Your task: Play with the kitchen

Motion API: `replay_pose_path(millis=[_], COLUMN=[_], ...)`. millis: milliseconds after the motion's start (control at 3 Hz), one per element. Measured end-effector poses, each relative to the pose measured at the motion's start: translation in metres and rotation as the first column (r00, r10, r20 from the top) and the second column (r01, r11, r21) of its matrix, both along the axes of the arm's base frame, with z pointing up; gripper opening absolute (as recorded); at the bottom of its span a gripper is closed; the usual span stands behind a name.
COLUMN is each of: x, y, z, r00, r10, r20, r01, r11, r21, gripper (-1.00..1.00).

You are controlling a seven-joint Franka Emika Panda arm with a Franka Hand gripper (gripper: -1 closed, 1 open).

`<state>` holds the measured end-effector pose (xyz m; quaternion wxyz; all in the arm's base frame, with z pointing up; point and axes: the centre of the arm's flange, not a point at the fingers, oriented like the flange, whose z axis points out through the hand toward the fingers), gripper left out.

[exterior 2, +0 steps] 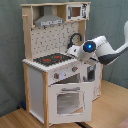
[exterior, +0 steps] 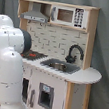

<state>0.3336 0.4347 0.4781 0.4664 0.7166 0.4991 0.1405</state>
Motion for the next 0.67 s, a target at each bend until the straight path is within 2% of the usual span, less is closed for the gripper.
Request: replay_pose_path(millis=[333, 667], x=[-0.0054, -0.0115], y=[-0.0118, -0.0196], z=[-0.0027, -0.0091], r00=[0.9924, 0.9704], r10=[0.038, 0.072], r20=[-0.117, -0.231], r01=[-0.04, -0.08], r11=[0.999, 0.997], r21=[-0.017, -0.024], gripper=[1.0, 1.0])
